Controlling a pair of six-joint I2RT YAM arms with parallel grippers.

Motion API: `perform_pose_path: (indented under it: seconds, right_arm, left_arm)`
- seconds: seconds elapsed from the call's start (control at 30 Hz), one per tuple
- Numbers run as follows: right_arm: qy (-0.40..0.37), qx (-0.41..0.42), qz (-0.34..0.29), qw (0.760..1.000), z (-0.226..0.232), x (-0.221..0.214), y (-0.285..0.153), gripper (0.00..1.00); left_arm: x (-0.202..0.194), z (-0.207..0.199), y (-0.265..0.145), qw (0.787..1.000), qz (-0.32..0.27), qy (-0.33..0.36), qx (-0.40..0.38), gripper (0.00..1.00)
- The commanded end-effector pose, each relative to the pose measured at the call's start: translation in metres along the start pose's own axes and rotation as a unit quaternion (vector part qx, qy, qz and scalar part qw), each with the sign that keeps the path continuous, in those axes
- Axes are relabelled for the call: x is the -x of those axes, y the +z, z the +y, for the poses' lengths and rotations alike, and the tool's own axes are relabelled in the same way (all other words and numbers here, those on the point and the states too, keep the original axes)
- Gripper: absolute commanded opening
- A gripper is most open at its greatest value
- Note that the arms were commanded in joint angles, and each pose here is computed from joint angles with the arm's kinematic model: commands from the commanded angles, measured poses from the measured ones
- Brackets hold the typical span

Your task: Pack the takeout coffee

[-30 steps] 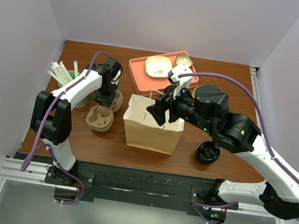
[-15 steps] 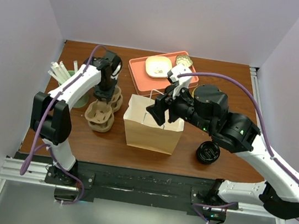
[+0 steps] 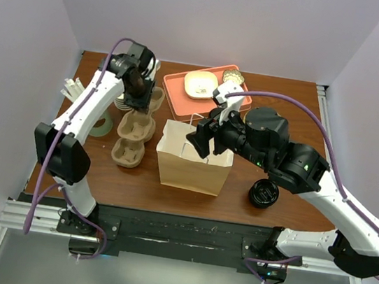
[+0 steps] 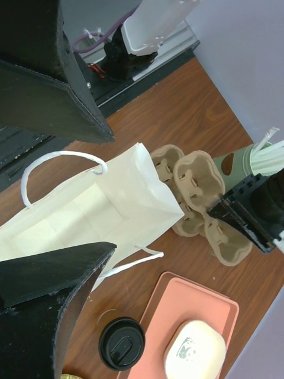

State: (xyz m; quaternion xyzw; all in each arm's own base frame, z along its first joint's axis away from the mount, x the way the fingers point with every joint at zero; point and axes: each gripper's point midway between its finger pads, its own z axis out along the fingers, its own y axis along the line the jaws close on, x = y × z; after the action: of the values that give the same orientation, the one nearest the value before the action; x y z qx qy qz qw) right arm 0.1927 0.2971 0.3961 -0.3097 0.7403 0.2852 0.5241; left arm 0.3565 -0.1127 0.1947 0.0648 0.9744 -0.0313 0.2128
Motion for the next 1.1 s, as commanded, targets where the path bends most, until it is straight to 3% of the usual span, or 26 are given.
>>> perform_pose_path:
  seconds: [0.0,0.27,0.5,0.7,0.97,1.03,1.07]
  right_arm:
    - [0.025,-0.035,-0.059,0.997,-0.012,0.035,-0.020,0.71]
    - [0.097,-0.123,-0.070,0.985,-0.043,0.029,-0.044,0.71]
    - [0.128,-0.184,-0.059,0.973,-0.064,0.015,-0.063,0.70]
    - [0.140,-0.185,-0.024,0.972,-0.062,0.000,-0.065,0.70]
    - [0.126,-0.138,-0.003,0.982,-0.045,-0.003,-0.052,0.70]
    - [0.117,-0.134,0.002,0.984,-0.043,-0.002,-0.048,0.71]
    - [0.110,-0.137,0.007,0.984,-0.044,-0.004,-0.044,0.70]
  left_arm:
    - [0.041,-0.026,-0.074,0.991,-0.111,-0.003,-0.070,0.25]
    - [0.079,-0.063,-0.176,0.947,-0.258,0.039,-0.188,0.24]
    - [0.074,-0.093,-0.254,0.878,-0.358,0.139,-0.284,0.21]
    - [0.053,-0.112,-0.268,0.844,-0.368,0.196,-0.338,0.19]
    - [0.029,-0.115,-0.271,0.824,-0.365,0.261,-0.345,0.16]
    - [0.015,-0.122,-0.273,0.804,-0.362,0.297,-0.366,0.15]
    - [0.011,-0.122,-0.269,0.805,-0.355,0.301,-0.367,0.15]
